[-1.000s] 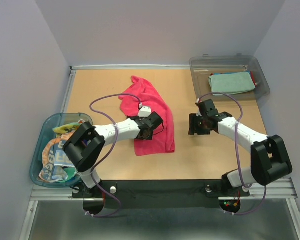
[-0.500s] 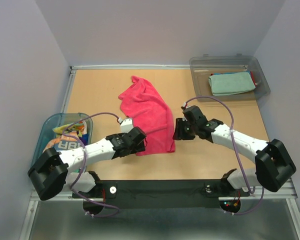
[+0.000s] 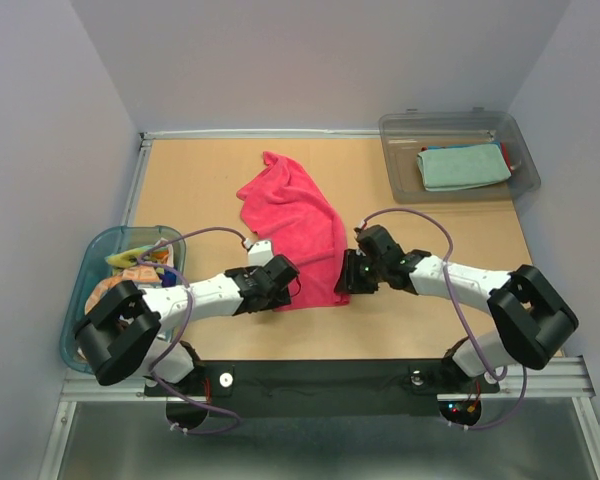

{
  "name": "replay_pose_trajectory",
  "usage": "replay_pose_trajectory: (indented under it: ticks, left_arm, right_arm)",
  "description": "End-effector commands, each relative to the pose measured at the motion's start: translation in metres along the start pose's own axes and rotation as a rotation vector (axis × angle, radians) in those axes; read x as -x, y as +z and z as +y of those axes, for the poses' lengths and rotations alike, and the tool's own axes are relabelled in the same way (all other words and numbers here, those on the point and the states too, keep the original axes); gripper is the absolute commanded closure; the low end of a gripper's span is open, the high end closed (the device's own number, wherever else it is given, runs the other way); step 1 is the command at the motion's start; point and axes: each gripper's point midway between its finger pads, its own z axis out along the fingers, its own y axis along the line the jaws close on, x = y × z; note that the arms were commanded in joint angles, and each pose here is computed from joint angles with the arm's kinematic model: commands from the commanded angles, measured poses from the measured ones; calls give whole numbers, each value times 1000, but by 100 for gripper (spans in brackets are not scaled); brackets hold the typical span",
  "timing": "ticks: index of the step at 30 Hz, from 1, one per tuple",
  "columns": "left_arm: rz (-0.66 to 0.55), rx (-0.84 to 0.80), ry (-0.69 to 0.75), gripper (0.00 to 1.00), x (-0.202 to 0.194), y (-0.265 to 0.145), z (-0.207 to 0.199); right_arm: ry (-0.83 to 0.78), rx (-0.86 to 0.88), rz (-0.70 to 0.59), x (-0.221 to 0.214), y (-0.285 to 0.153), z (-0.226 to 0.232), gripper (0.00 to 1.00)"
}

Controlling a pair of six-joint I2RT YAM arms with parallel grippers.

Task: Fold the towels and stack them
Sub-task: Flatten out the crumpled towel

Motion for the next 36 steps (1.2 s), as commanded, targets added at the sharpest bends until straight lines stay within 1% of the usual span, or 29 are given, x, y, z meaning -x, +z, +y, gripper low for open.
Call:
replay_pose_trajectory:
  ticks: [1,2,3,5,6,7,8,9,11,12,13,14,15,17,18,19,20,21,22,24,25,26,27,28,30,31,32,34,36]
  left_arm:
    - [68,39,24,39,-19,8,7]
    - [69,41,25,42,-19,8,7]
    - [72,45,30,47,-19,9,7]
    - [83,59,43,52,-22,11,9]
    - [88,64,49,59,-24,13,9]
    - [92,67,52,61,-24,13,10]
    - [94,66,56,63,-25,14,9]
    - [99,70,61,69,-27,15,10]
    - [103,72,67,75,-27,15,10]
    - [102,74,67,83,-27,15,10]
    - [102,74,67,89,-27,15,10]
    - [104,73,70,94,-28,15,10]
    - [104,74,71,100,-28,15,11]
    - [101,69,70,100,-27,14,10]
    - [100,67,69,100,-27,14,9]
    - [99,65,68,100,-26,13,9]
    - [98,63,67,100,-25,13,8]
    - [97,63,70,100,-25,11,9]
    - [92,59,68,100,-24,10,8]
    - [90,55,65,100,-23,9,7]
    - [87,54,64,100,-22,8,7]
    - [82,52,59,100,-20,7,6]
    - [83,53,61,100,-20,5,7]
    - [78,59,63,100,-18,3,8]
    - [55,78,69,100,-11,-4,12]
    - [48,79,70,100,-8,-7,12]
    - [44,78,69,100,-7,-8,13]
    - [40,68,64,98,-6,-12,12]
    - [52,57,62,95,-10,-14,12]
  right_arm:
    - [0,67,-25,4,5,15,58]
    - [0,66,-21,3,7,15,60]
    - [2,63,-16,2,8,14,60]
    - [3,73,-13,1,10,16,62]
    - [3,68,-5,-1,12,15,63]
    - [4,65,-5,0,13,14,64]
    - [4,63,-2,-1,15,14,67]
    - [3,59,2,-2,16,13,69]
    - [-3,50,1,-3,17,10,77]
    - [-4,42,-4,-2,17,8,81]
    - [-10,43,-21,0,13,9,86]
    - [-18,25,-47,5,12,6,93]
    - [-27,12,-66,9,8,5,95]
    - [-57,-68,-129,25,-5,-3,97]
    - [-69,-128,-119,23,-12,-12,98]
    - [-92,-224,-178,36,-19,-28,98]
    - [-101,-265,-221,47,-32,-30,97]
    - [-101,-329,-238,51,-39,-43,97]
    - [-77,-429,-248,54,-51,-67,97]
    - [-30,-468,-264,56,-66,-87,93]
    - [-1,-487,-264,55,-71,-98,89]
    - [51,-506,-280,58,-78,-111,77]
    - [72,-508,-296,57,-85,-117,67]
    - [94,-521,-309,58,-89,-124,50]
    - [105,-516,-314,55,-92,-126,39]
    - [114,-496,-301,52,-89,-123,36]
    - [116,-490,-286,50,-87,-123,35]
    - [118,-479,-264,47,-81,-122,34]
    - [120,-444,-247,47,-74,-116,37]
